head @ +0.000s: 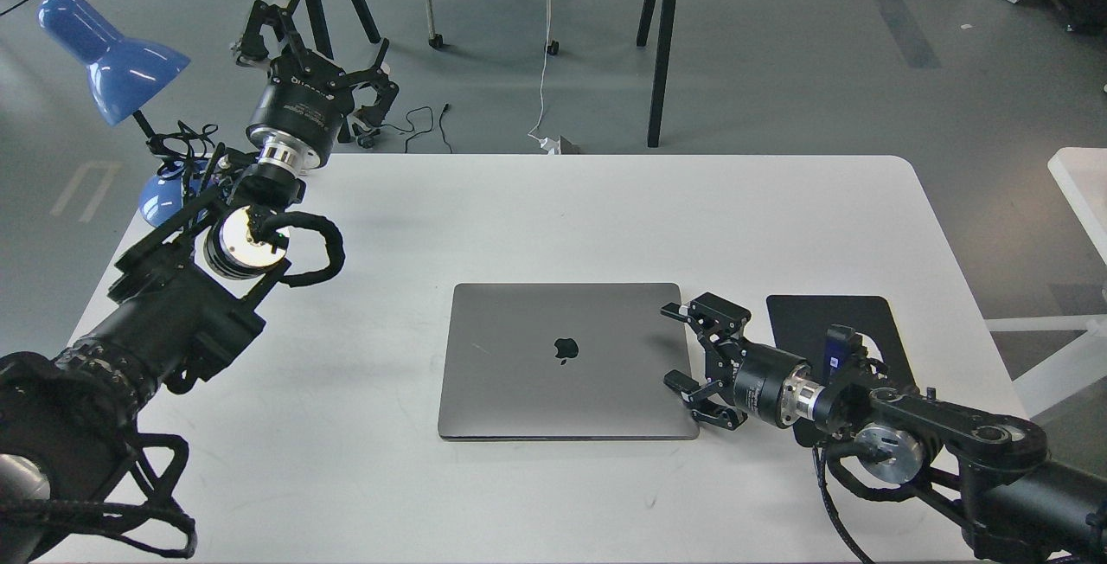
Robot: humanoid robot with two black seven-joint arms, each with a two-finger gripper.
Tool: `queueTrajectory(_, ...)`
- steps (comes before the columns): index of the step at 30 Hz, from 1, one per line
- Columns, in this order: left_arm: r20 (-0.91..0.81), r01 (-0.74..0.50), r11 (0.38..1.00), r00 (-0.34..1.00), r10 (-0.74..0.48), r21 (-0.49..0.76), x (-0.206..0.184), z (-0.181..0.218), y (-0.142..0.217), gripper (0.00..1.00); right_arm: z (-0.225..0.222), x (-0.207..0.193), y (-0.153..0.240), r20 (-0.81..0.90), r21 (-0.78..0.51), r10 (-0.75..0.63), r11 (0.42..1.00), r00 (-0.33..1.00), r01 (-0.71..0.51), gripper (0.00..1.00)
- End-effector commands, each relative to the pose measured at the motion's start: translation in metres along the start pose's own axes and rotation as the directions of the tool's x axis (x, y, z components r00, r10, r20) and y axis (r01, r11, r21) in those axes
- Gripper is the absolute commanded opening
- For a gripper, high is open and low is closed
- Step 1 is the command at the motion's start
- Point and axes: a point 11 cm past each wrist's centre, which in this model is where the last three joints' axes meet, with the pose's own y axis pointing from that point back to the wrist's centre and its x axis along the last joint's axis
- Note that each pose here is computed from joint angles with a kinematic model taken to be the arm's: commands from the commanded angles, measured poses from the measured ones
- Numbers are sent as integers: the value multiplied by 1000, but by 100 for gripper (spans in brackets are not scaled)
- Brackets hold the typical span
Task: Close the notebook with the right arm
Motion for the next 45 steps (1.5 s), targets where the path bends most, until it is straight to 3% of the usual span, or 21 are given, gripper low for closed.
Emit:
queueTrajectory(1, 0, 1, 1000, 1000, -1, 0, 0, 0, 0, 100, -3, 0, -2, 2, 9, 2, 1000, 1000, -2, 100)
queueTrajectory(13, 0, 1, 1000, 1000, -1, 0, 0, 0, 0, 100, -94, 17, 14, 40, 279, 8, 960, 999, -19, 100)
queueTrajectory(18, 0, 1, 1000, 1000, -1, 0, 0, 0, 0, 100, -167, 43, 41, 110, 520, 34, 850, 993, -87, 100)
queueTrajectory(23, 1, 1, 1000, 1000, -1, 1, 0, 0, 0, 100, -212, 72, 74, 168, 656, 58, 739, 984, -156, 100)
queueTrajectory(30, 1, -1, 1000, 1000, 1, 1, 0, 0, 0, 100, -227, 112, 77, 444, 714, -14, 610, 896, -344, 100)
queueTrajectory(35, 1, -1, 1000, 1000, 1, 1, 0, 0, 0, 100, -239, 130, 78, 507, 719, -15, 558, 862, -414, 100)
queueTrajectory(45, 1, 1, 1000, 1000, -1, 1, 0, 0, 0, 100, -247, 130, 68, 511, 716, -8, 558, 859, -421, 100)
